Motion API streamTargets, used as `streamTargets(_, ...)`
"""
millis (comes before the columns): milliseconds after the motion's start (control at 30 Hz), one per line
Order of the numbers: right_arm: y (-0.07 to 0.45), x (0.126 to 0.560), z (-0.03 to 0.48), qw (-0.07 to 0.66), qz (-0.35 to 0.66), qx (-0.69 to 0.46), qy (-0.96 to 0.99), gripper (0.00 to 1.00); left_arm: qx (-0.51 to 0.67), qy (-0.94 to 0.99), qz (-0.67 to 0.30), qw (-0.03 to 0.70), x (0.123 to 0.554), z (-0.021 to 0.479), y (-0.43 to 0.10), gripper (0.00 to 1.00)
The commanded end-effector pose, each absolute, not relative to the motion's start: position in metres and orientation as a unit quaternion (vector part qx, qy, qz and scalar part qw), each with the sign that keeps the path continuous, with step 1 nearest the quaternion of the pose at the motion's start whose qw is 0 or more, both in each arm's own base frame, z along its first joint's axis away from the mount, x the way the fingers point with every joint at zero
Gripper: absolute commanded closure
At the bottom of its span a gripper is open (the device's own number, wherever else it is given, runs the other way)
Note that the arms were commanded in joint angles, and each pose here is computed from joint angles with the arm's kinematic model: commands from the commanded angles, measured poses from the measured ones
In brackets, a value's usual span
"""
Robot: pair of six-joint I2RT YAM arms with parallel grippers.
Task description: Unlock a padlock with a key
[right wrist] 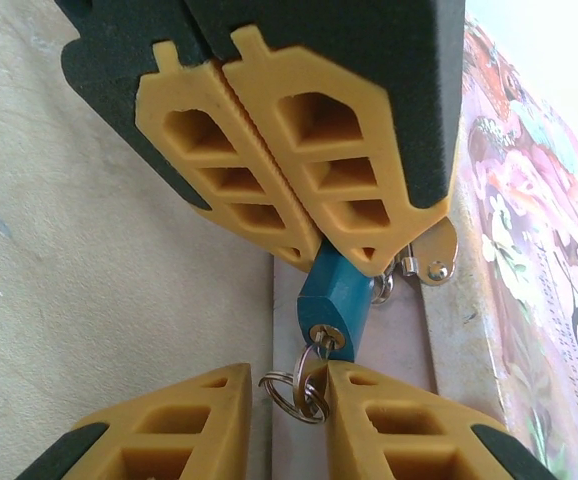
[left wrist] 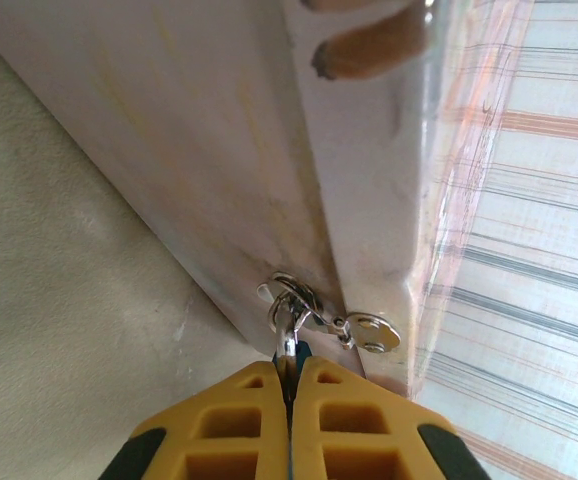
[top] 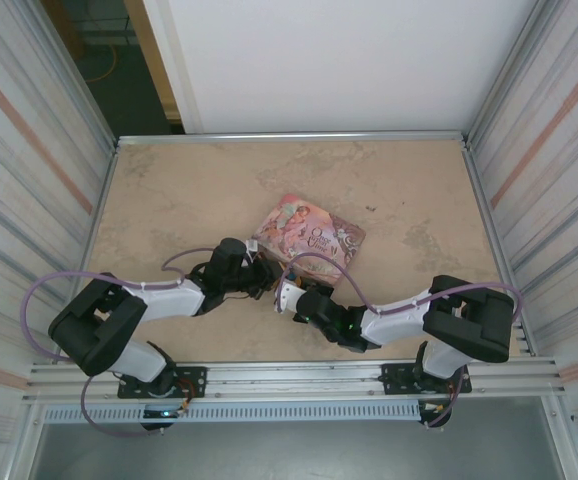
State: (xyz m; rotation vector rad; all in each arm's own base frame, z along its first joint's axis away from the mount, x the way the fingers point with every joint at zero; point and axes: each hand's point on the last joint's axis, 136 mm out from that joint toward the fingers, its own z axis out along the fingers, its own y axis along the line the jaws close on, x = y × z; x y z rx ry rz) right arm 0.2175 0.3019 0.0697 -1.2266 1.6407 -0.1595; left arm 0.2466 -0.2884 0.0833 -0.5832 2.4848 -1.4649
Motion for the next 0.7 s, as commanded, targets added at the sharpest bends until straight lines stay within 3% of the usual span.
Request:
streamTargets(0, 0.315, 0.225, 0.093, 0.548, -0.048, -0.490, 0.676, 0.75, -0.172, 0.822, -0.531, 0.109, 0.246, 0.110, -0.299, 1.00)
streamTargets(667, 0.306, 0.219, 0.087, 0.528, -0.056, -0.505, 0.681, 0.75, -0.178, 0.820, -0.533, 0.113, 0.249, 0.113, -0.298, 1.00)
